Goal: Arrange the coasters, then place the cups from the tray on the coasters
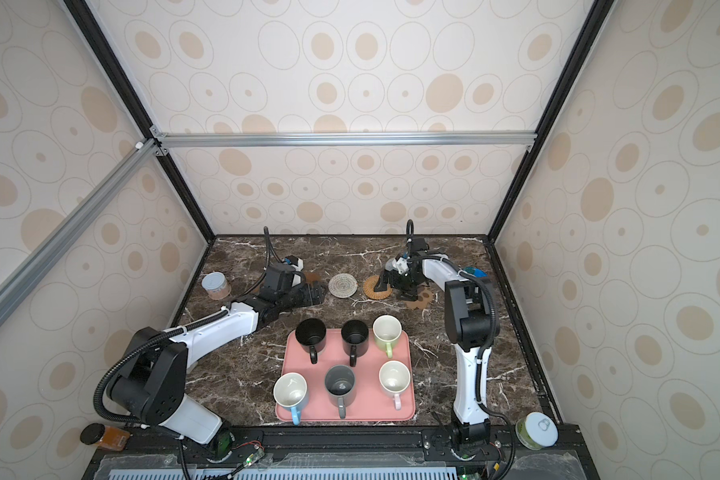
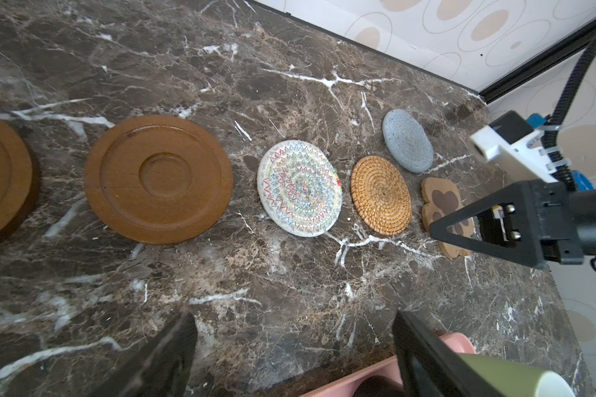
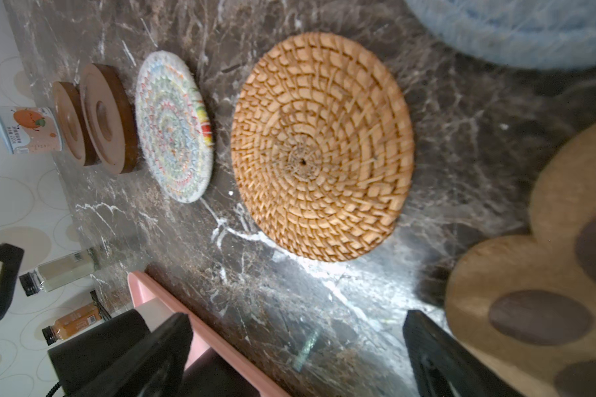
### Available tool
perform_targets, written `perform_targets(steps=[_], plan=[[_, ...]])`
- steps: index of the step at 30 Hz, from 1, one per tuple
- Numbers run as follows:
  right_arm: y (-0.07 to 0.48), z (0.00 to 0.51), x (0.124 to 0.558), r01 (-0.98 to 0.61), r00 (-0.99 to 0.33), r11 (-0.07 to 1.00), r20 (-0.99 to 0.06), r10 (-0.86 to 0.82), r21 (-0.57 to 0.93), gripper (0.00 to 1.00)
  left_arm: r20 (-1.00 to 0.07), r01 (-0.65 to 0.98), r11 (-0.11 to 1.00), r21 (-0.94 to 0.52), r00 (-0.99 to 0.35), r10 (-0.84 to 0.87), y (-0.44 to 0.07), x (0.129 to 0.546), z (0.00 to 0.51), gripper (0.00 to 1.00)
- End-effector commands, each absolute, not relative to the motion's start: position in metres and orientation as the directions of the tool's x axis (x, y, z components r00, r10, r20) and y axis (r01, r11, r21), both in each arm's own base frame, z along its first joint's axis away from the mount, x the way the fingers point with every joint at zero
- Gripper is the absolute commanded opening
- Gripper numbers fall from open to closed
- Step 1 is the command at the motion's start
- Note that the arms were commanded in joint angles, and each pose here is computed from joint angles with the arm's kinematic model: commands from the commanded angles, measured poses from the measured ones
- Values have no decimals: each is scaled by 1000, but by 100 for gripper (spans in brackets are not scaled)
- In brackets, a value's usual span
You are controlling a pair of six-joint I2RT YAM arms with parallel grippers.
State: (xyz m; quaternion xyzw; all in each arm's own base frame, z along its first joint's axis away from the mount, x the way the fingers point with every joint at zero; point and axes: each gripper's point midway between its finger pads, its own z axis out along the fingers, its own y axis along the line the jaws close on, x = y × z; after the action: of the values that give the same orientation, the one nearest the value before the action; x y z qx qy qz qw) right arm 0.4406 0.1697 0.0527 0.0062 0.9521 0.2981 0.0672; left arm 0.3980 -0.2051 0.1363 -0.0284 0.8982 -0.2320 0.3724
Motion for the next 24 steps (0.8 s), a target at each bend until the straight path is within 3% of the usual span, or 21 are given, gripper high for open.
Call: perform_targets(steps=[1,24], plan=[[160,35,439,-2,-993,835,-97,61,550,100,-672,122,879,-461,-695,-256,-205,405,156,91],[99,29,461,50,-986,901,-122,114,432,100,-674,107,879,-466,-687,-274,-198,396,157,91]])
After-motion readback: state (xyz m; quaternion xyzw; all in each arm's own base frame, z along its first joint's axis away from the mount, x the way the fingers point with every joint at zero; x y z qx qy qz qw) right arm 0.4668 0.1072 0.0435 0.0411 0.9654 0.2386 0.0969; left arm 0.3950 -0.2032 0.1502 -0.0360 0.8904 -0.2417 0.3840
